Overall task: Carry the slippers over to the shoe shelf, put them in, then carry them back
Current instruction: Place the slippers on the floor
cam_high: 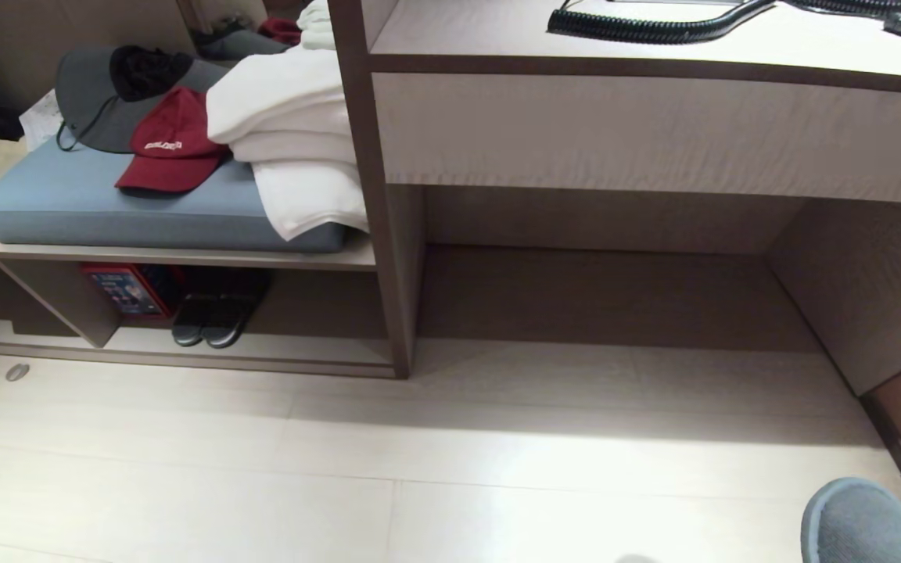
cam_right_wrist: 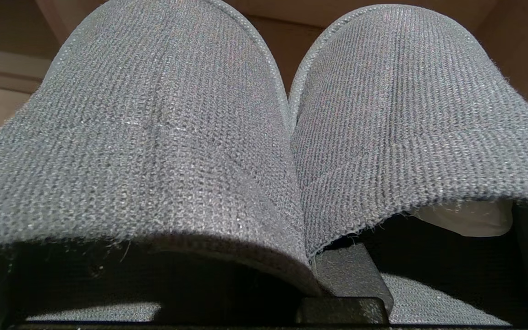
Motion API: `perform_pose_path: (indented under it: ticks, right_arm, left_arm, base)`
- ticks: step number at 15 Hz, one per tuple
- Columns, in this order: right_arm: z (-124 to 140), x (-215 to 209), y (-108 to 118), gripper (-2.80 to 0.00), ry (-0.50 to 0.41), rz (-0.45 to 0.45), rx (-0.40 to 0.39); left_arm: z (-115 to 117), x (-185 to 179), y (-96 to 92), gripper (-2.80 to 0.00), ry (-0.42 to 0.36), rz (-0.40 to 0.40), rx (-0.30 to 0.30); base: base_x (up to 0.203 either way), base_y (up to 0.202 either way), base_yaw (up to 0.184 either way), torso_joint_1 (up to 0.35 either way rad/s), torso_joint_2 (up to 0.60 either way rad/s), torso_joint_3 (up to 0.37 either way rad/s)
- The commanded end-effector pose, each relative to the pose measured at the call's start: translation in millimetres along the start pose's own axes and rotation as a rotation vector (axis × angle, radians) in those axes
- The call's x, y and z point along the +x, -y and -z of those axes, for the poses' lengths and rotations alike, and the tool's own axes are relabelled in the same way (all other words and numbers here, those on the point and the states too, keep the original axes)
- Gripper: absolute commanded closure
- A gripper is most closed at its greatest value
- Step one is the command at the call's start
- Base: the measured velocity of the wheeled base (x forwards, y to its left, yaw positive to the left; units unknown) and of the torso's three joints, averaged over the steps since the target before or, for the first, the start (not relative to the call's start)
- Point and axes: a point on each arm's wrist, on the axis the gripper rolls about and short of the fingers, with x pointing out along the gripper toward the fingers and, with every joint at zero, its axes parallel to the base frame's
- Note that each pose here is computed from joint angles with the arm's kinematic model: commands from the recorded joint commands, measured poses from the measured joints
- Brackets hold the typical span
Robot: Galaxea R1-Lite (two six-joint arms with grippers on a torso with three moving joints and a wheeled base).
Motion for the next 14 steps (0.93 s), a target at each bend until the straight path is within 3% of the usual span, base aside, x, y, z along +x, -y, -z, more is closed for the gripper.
perform_pose_path:
  ticks: [1, 14]
  right_arm:
    - [0.0, -0.1, 0.0, 0.00, 0.002, 0.000, -0.001]
    - [0.0, 0.0, -0.1, 0.00, 0.001, -0.007, -0.007]
  left_arm:
    - [0.4, 0.2, 0.0, 0.00, -0.003, 0.000, 0.000]
    - [0.4, 0.2, 0.0, 0.00, -0.003, 0.000, -0.002]
  base:
    - [0.000, 0.000, 0.000, 0.007, 0.00, -0.193]
    - [0.000, 0.000, 0.000, 0.003, 0.00, -0.196]
